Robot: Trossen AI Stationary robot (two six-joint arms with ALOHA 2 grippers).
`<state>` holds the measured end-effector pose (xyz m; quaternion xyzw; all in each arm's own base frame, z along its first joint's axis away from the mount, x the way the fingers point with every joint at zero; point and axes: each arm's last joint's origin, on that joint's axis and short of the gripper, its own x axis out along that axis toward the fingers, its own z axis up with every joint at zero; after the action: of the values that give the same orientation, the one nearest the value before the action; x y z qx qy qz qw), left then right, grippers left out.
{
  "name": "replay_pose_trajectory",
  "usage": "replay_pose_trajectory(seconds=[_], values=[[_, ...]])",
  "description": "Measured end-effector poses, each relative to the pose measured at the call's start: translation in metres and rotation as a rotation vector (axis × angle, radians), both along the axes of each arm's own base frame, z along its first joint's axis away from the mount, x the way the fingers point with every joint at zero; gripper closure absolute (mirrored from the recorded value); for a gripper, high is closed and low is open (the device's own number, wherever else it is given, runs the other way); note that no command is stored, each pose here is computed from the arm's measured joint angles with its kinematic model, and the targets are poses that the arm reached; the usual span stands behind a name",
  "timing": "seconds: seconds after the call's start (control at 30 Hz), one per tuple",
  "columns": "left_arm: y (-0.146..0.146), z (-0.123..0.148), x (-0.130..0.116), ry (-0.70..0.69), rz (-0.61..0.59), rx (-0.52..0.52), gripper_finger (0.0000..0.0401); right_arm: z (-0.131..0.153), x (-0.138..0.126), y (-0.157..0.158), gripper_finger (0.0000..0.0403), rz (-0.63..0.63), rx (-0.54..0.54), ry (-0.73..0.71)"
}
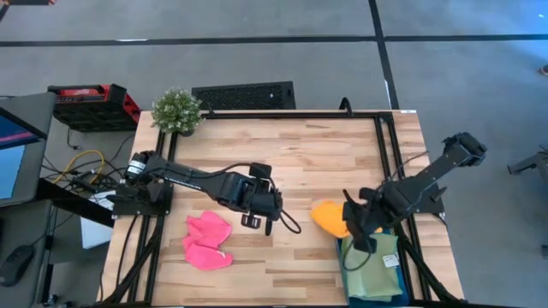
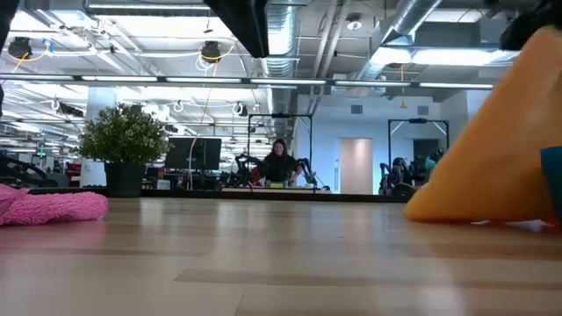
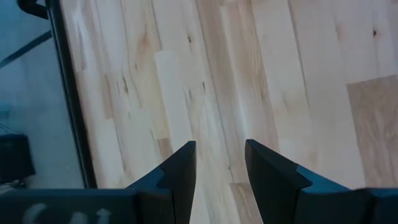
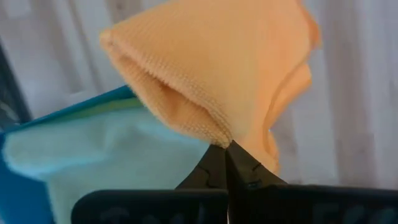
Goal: Fold microfiber towels
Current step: Put the folded orange microfiber towel into the blue bin
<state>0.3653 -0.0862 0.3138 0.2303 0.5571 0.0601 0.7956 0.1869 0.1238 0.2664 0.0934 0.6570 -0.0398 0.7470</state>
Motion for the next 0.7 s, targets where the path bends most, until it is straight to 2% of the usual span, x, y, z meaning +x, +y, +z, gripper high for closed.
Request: replay_pose_trajectory(seconds=[0.17, 0.33, 0.53, 0.7], values=[[-0.004, 0.0, -0.001, -0.013, 0.018, -0.006, 0.027, 0.006, -0.013, 0.021, 0.0401, -0.034, 0.035, -0.006], [-0.007, 0.0, -0.002, -0.021, 0.028, -0.014, 0.027, 0.0, -0.026, 0.044, 0.0401, -0.085, 0.063, 0.056], [-0.012, 0.0, -0.003, -0.032, 0.042, -0.025, 0.027, -0.017, -0.037, 0.078, 0.0399, -0.172, 0.108, 0.15], [-0.016, 0.0, -0.003, -0.042, 0.031, -0.028, 0.027, -0.037, -0.04, 0.11, 0.0399, -0.18, 0.17, 0.184]])
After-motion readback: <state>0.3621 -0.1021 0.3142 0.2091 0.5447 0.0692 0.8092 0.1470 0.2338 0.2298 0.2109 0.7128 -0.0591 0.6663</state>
